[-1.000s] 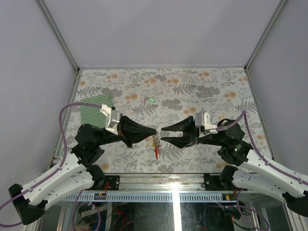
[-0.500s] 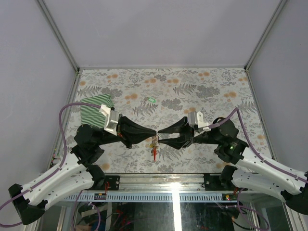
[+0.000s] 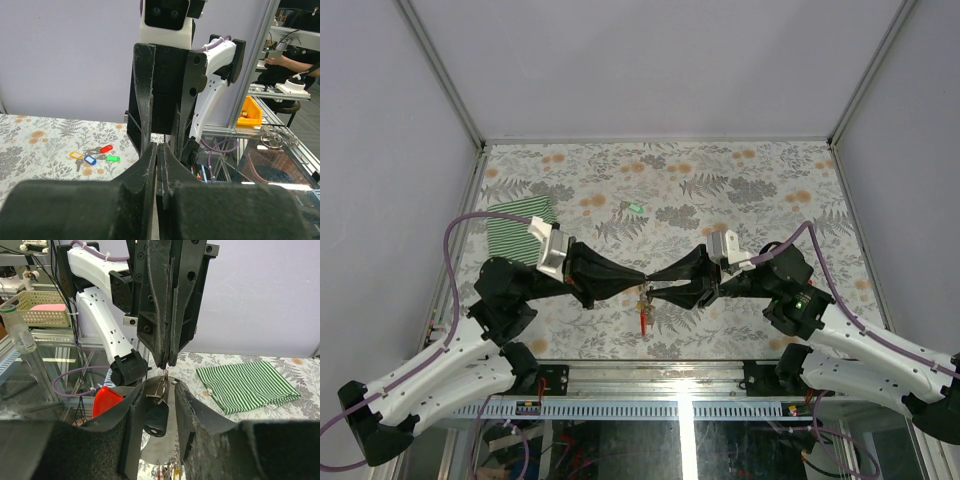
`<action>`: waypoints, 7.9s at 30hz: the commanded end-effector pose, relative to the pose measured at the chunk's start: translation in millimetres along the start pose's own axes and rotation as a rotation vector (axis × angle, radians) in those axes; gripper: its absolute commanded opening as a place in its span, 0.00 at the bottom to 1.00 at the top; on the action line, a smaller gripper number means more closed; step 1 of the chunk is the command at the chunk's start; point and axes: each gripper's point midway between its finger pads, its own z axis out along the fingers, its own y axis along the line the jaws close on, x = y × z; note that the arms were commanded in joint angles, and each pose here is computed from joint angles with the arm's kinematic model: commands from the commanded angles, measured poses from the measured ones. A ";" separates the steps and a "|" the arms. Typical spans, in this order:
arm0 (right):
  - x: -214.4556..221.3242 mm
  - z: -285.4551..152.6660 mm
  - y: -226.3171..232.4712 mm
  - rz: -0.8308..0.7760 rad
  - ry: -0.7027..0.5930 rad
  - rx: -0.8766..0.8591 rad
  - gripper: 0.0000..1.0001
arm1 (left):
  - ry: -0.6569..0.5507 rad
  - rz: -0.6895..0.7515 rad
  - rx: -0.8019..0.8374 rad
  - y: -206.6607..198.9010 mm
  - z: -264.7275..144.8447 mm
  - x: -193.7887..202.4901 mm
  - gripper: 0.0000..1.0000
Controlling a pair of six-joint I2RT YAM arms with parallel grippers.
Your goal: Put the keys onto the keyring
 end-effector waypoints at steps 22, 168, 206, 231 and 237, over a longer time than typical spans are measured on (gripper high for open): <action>-29.1 5.3 5.1 -0.031 -0.045 -0.039 0.07 | -0.079 0.073 0.057 -12.7 6.8 -34.8 0.00; 39.0 -39.6 -11.5 0.333 0.969 0.084 0.15 | 0.295 -0.017 0.053 18.8 9.2 76.5 0.00; -12.4 -30.5 -51.0 0.564 0.072 0.560 0.38 | -0.030 -0.033 -0.216 44.8 1.8 20.0 0.00; 4.9 -17.6 -42.0 0.605 0.138 0.484 0.36 | -0.064 -0.025 -0.179 34.1 1.7 6.6 0.00; 1.5 -16.1 -40.9 0.603 0.129 0.472 0.32 | -0.063 -0.026 -0.180 34.4 1.7 7.4 0.00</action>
